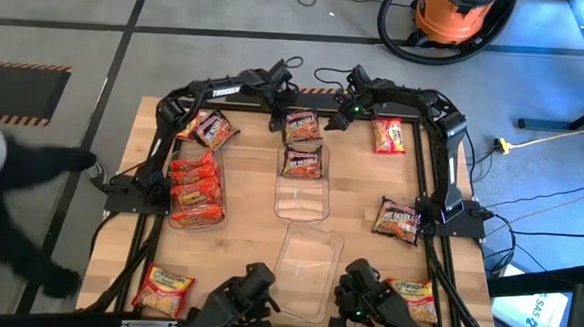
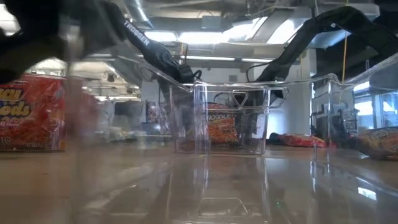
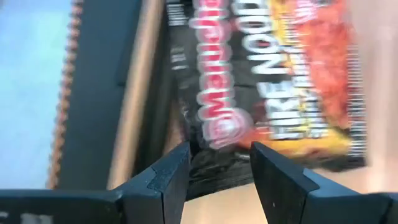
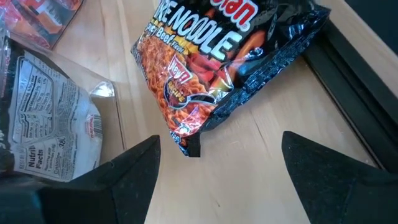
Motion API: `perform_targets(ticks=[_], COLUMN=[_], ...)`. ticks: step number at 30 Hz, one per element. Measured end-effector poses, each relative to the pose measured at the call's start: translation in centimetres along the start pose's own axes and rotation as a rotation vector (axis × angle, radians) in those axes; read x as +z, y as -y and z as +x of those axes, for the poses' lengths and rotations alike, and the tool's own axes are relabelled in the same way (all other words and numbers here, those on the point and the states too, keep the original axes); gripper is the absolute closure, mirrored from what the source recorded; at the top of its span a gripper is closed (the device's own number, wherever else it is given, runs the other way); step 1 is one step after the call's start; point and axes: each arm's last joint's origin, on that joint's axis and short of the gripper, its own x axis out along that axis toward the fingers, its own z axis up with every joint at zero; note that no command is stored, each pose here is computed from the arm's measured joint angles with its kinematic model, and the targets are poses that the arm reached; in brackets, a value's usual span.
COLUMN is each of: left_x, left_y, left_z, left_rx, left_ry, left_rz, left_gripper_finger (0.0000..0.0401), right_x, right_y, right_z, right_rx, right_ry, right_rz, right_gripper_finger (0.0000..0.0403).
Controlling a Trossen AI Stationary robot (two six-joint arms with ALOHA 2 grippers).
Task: Sort Maruchan noodles
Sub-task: Put the black noodle pack into the top right transparent bin
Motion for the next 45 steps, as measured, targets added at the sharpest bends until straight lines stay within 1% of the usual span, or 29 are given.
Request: perform_targets(ticks=[2,4,6,11,14,17,20,22,23,25,28,31,33,37,41,45], left_x=[0.3,0.2,0.5,0.1,0.0,-0.1,-0.3,-0.2,-0.3,-0.4,-0.3,0.1,0.5,2.0,3.4,4.4], left_y=[-0.1,-0.2,-0.4,-0.6,-0.6,-0.5,-0.5,-0.5,-0.5,-0.6,-0.4,-0.3,0.1,1.3,2.6,3.8], left_z=[0.6,0.7,0.9,0.9,0.9,1.1,1.3,1.3,1.4,1.4,1.4,0.6,-0.5,-3.2,-6.0,-7.9], left_rx=[-0.002,-0.002,0.021,-0.022,-0.035,-0.096,-0.150,-0.156,-0.166,-0.167,-0.136,-0.098,-0.061,0.062,0.126,0.182], left_ry=[0.039,0.046,0.070,0.075,0.073,0.101,0.121,0.130,0.132,0.127,0.108,0.095,0.082,0.058,0.098,0.114], left_rz=[0.009,0.006,0.013,-0.002,-0.005,-0.003,-0.010,-0.008,-0.011,-0.015,-0.014,-0.015,-0.009,0.047,0.084,0.110], left_gripper_finger=[0.0238,0.0238,0.0238,0.0239,0.0247,0.0282,0.0340,0.0381,0.0390,0.0395,0.0400,0.0400,0.0400,0.0400,0.0401,0.0401], right_x=[0.1,0.1,0.2,0.2,0.3,0.4,0.4,0.5,0.5,0.5,0.5,0.6,0.7,1.6,2.4,3.0], right_y=[-0.1,-0.4,-0.6,-0.7,-0.6,-0.6,-0.5,-0.5,-0.5,-0.5,-0.5,-0.7,-1.2,-2.9,-4.7,-6.5], right_z=[0.1,0.4,0.6,0.8,0.7,0.7,0.7,0.7,0.7,0.7,0.7,0.6,0.0,-2.1,-4.0,-5.9], right_rx=[0.000,0.004,0.010,-0.011,-0.019,-0.025,-0.028,-0.030,-0.030,-0.031,-0.031,-0.032,-0.046,-0.118,-0.147,-0.154], right_ry=[0.000,-0.004,-0.008,-0.016,-0.008,-0.004,-0.002,0.003,0.005,0.008,0.008,0.005,-0.001,0.001,0.024,0.050], right_rz=[-0.006,-0.015,-0.022,-0.031,-0.037,-0.042,-0.045,-0.046,-0.048,-0.050,-0.050,-0.048,-0.047,-0.088,-0.114,-0.137], right_gripper_finger=[0.0093,0.0093,0.0093,0.0093,0.0093,0.0093,0.0093,0.0093,0.0093,0.0093,0.0093,0.0093,0.0093,0.0093,0.0093,0.0093])
